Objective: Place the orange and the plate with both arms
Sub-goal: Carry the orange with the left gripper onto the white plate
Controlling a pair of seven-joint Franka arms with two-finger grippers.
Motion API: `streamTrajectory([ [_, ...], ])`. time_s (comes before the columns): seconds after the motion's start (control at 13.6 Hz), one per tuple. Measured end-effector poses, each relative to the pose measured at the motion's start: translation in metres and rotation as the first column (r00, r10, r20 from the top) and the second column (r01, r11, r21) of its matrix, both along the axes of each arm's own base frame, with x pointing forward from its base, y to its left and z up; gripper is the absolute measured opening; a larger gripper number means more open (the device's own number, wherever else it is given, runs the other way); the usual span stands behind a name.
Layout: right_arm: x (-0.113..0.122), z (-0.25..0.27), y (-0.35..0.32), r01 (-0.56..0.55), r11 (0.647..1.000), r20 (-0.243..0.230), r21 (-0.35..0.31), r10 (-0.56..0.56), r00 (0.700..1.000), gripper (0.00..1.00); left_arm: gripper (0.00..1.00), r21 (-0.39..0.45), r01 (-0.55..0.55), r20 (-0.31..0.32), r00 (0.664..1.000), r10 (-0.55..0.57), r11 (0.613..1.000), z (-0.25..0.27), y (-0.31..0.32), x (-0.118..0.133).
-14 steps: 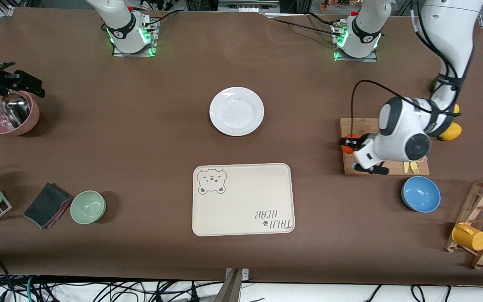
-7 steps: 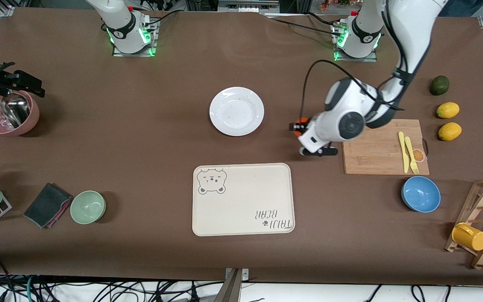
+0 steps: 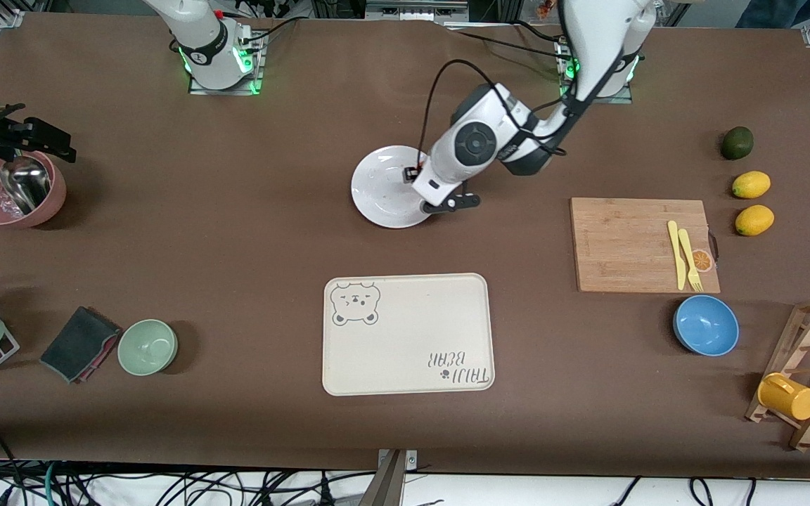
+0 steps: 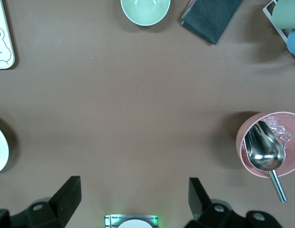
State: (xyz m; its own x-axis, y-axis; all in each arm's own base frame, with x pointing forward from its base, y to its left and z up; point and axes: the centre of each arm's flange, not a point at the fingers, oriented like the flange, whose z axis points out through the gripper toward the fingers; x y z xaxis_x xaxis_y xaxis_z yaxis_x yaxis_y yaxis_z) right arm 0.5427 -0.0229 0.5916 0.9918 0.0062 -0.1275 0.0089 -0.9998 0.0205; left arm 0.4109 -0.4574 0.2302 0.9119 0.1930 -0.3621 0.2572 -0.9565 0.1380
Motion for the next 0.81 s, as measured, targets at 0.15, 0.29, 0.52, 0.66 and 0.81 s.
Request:
streamTrajectory([
  [0.15, 0.000, 0.000, 0.000, 0.000, 1.000, -0.004, 0.000, 0.000, 1.000, 1.00, 0.75, -0.007, -0.044, 0.005, 0.999, 0.044, 0.999, -0.017, -0.023, -0.020],
  [0.29, -0.002, -0.001, 0.000, 0.000, 1.000, -0.015, 0.001, 0.000, 1.000, 1.00, 0.75, -0.019, -0.081, 0.012, 0.997, 0.081, 0.997, -0.030, -0.030, -0.024],
  [0.52, -0.002, -0.005, 0.002, -0.003, 1.000, -0.033, 0.002, 0.003, 0.999, 1.00, 0.75, -0.017, -0.115, 0.004, 0.993, 0.115, 0.993, -0.041, -0.035, -0.029],
  [0.66, 0.000, -0.012, 0.006, -0.009, 1.000, -0.056, 0.003, 0.009, 0.998, 1.00, 0.82, -0.023, -0.138, 0.008, 0.990, 0.138, 0.990, -0.039, -0.038, -0.022],
  [0.81, 0.004, -0.028, 0.007, -0.009, 1.000, -0.100, 0.009, 0.010, 0.995, 1.00, 0.99, -0.031, -0.159, 0.017, 0.987, 0.159, 0.987, -0.034, -0.037, -0.011],
])
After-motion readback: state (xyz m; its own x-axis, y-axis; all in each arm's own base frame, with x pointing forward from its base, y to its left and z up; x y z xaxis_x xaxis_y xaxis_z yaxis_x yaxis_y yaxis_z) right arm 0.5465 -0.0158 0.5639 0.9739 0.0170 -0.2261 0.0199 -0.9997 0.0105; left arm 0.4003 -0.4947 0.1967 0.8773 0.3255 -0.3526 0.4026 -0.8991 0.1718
